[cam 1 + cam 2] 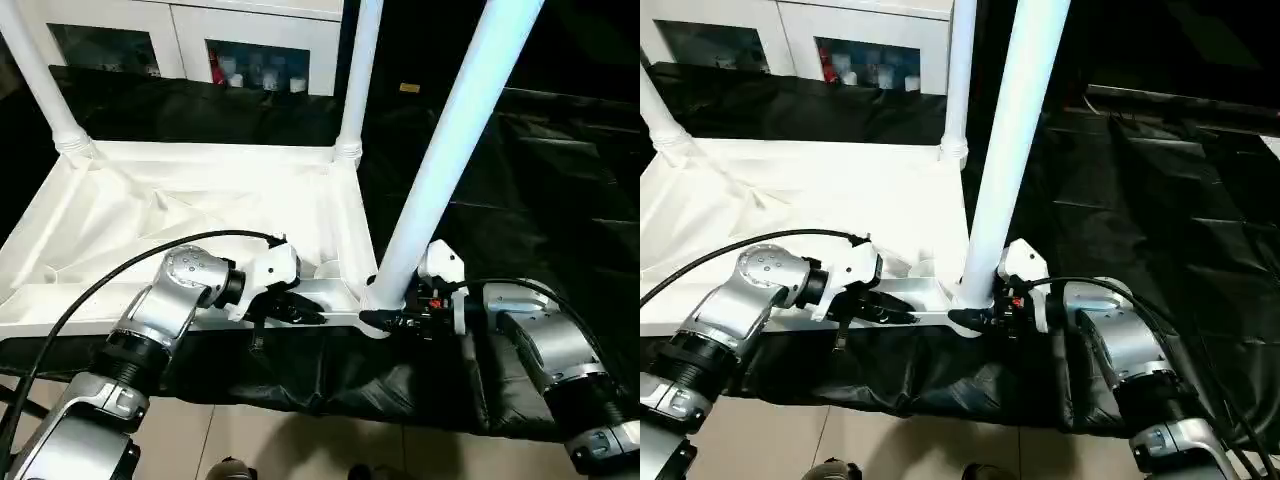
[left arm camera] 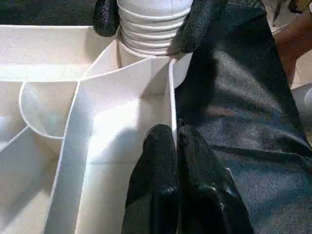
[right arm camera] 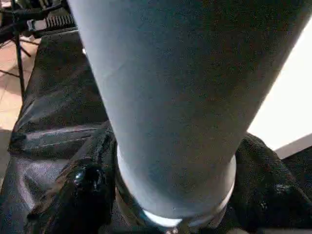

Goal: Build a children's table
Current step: Rotate leg to tighten

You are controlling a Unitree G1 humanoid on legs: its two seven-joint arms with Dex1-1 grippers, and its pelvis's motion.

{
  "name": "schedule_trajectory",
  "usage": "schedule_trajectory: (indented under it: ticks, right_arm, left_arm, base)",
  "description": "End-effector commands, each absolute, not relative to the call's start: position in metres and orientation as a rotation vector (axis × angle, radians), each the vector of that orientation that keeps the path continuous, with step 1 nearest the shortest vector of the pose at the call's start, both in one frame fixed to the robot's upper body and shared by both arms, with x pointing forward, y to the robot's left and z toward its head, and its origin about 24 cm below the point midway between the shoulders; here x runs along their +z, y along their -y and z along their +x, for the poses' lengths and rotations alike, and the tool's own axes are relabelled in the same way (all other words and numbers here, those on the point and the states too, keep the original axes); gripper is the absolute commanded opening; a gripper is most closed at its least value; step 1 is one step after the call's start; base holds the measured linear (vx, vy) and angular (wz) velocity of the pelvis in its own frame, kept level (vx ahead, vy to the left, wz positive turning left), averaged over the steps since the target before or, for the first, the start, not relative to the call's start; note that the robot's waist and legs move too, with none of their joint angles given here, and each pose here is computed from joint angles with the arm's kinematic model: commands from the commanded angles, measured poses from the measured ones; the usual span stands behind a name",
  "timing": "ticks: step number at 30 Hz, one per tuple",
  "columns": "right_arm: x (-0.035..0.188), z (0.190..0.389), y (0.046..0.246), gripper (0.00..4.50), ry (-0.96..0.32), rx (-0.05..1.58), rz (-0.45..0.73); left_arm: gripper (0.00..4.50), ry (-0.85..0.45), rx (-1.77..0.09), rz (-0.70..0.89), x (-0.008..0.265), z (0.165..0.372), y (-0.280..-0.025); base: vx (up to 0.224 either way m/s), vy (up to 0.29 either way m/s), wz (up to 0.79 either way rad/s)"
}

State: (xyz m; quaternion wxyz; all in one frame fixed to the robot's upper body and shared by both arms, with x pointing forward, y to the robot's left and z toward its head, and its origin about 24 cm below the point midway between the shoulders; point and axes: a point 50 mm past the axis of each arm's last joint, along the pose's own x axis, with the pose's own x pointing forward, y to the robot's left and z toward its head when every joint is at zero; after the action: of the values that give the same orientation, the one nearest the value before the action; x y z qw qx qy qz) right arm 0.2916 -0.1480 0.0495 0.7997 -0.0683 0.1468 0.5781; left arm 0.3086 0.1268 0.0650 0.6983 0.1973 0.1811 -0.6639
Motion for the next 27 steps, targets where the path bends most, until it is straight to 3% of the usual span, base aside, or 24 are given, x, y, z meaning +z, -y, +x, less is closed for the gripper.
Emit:
schedule_trajectory:
  ticks: [1, 4, 7, 12, 16, 18, 19, 23, 27]
  right_arm:
    - [0.046, 0.290, 0.133, 2.73, -0.314, 1.244, -0.079]
    - [0.037, 0.305, 0.122, 2.73, -0.295, 1.010, -0.057]
    - [0.031, 0.313, 0.113, 2.72, -0.302, 0.880, -0.028]
    - [0.023, 0.326, 0.082, 2.72, -0.321, 0.661, 0.029]
    - [0.027, 0.332, 0.066, 2.72, -0.292, 0.614, 0.027]
    - [0.029, 0.333, 0.064, 3.28, -0.277, 0.609, 0.049]
    - [0.032, 0.334, 0.063, 3.28, -0.263, 0.610, 0.072]
    - [0.037, 0.333, 0.066, 3.77, -0.230, 0.678, 0.081]
    - [0.039, 0.329, 0.080, 3.90, -0.210, 0.777, 0.030]
  left_arm:
    - [0.00, -0.356, -1.448, 0.392, 0.066, 0.313, -0.112]
    - [0.00, -0.363, -1.335, 0.358, 0.064, 0.321, -0.101]
    - [0.00, -0.360, -1.298, 0.359, 0.064, 0.324, -0.091]
    - [0.00, -0.349, -1.252, 0.405, 0.062, 0.322, -0.062]
    - [0.00, -0.328, -1.236, 0.429, 0.062, 0.323, -0.051]
    - [0.00, -0.322, -1.245, 0.436, 0.062, 0.322, -0.050]
    - [0.00, -0.321, -1.248, 0.439, 0.062, 0.322, -0.049]
    - [0.00, -0.299, -1.268, 0.448, 0.062, 0.321, -0.055]
    - [0.00, -0.277, -1.291, 0.441, 0.066, 0.322, -0.069]
  base:
    - [0.000, 0.000, 0.00]
    - [0.000, 0.000, 0.00]
    - [0.000, 0.000, 0.00]
    - [0.000, 0.000, 0.00]
    - [0.000, 0.000, 0.00]
    - [0.000, 0.000, 0.00]
    - [0.000, 0.000, 0.00]
    - [0.000, 0.000, 0.00]
    - [0.000, 0.000, 0.00]
